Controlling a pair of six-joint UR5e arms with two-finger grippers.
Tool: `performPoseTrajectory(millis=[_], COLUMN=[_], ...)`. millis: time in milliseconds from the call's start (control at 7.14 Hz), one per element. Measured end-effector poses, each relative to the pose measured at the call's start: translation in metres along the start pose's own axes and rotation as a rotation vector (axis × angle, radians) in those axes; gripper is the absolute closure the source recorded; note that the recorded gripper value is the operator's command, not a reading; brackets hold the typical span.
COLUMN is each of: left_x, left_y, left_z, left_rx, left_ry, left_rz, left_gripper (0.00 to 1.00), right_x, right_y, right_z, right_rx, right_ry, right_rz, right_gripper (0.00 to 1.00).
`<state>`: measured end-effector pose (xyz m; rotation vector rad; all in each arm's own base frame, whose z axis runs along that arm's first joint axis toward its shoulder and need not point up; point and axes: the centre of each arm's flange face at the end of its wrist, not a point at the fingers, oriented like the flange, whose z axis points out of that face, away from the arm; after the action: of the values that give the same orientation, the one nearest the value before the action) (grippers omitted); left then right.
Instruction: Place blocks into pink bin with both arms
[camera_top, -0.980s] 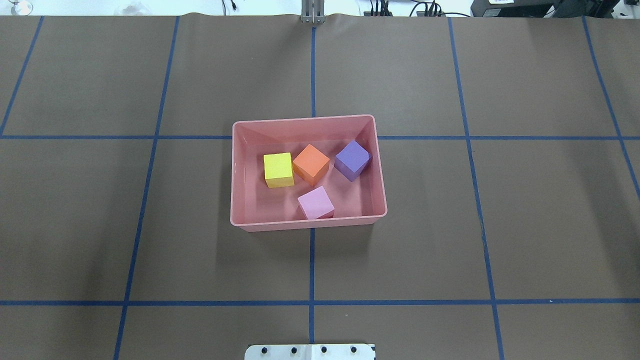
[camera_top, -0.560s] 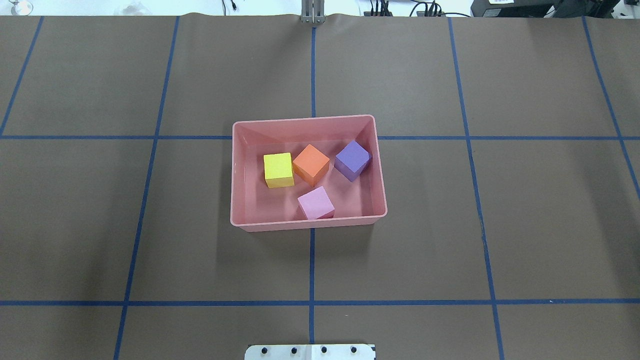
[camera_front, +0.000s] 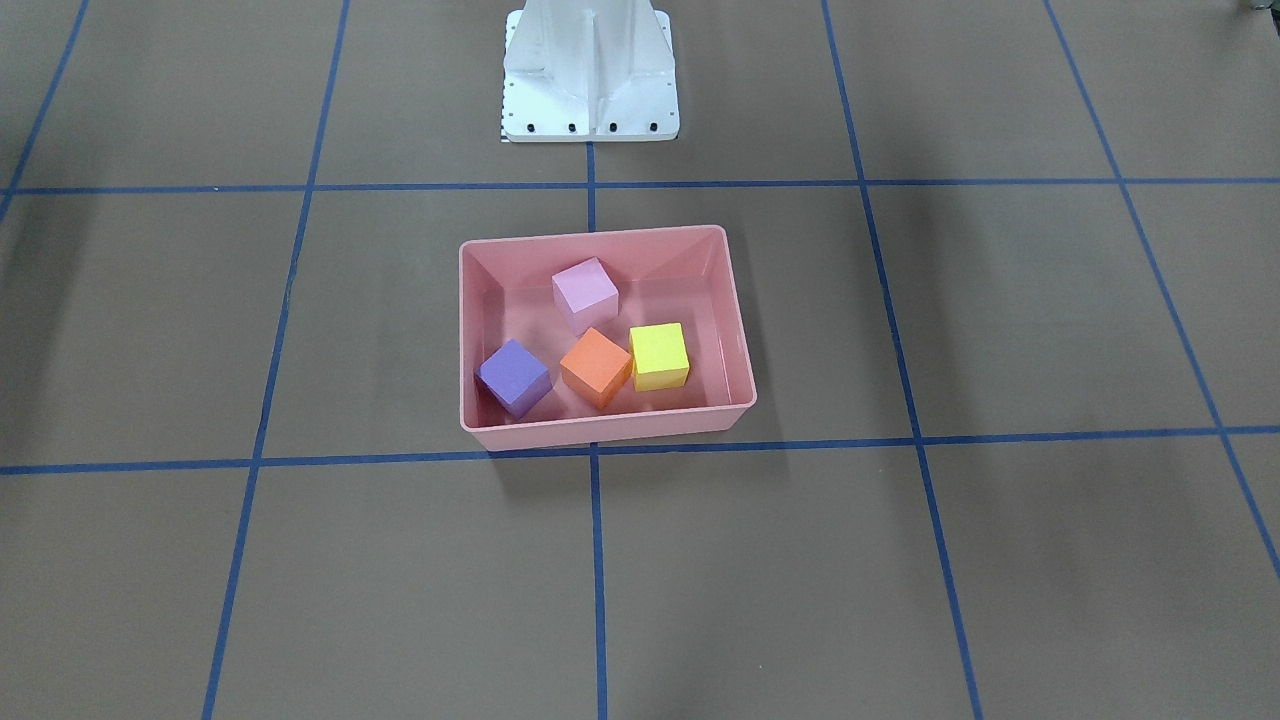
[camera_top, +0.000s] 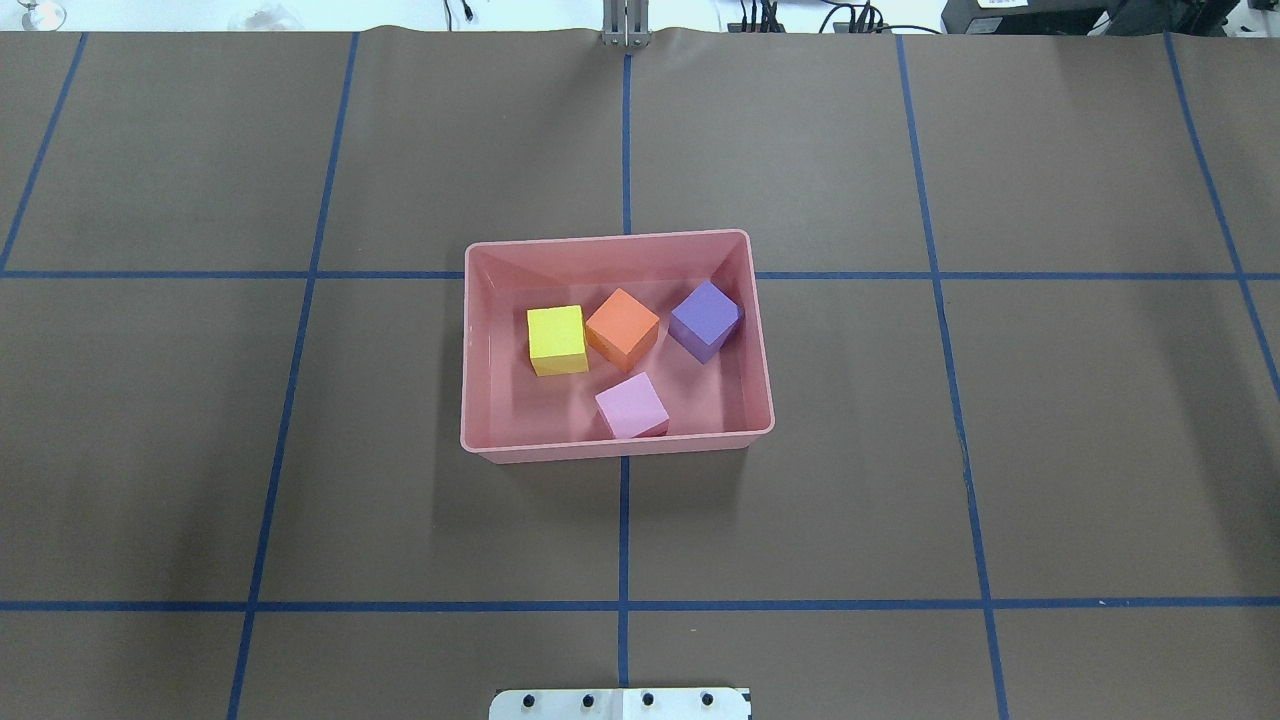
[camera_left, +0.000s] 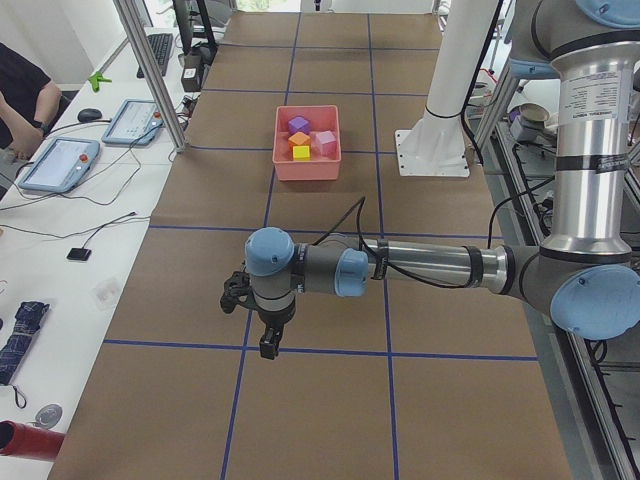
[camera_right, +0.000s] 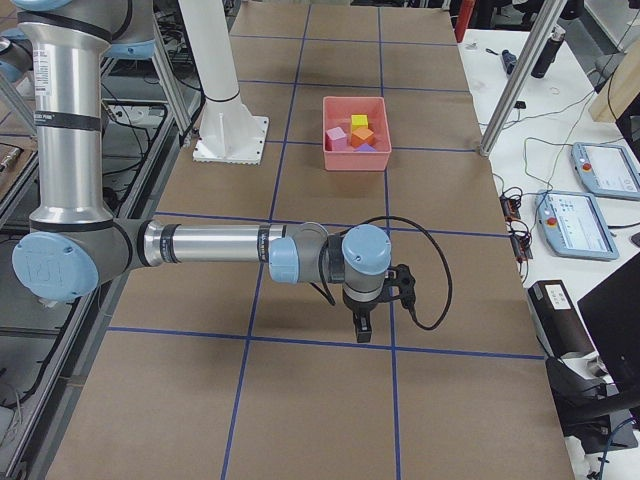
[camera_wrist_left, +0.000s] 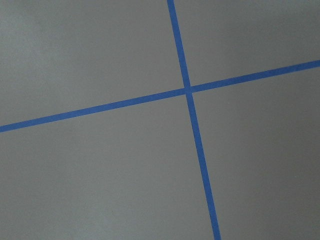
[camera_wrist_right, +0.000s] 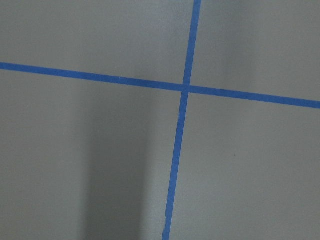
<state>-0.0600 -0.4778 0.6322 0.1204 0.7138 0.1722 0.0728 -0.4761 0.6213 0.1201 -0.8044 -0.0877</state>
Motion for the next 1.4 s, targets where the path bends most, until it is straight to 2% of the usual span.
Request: performPoseTrajectory(millis=[1400], left_x=[0.0058], left_y=[-0.0046], left_z=[-0.0055], left_rx=[0.014], left_ry=[0.005], left_rz=[0.013], left_gripper=[0.0], right_x=[0.0057], right_y=[0.0073], right_z=[-0.0019], right_rx=[0.004], right_ry=[-0.006], right_rz=[0.019], right_gripper=[0.0])
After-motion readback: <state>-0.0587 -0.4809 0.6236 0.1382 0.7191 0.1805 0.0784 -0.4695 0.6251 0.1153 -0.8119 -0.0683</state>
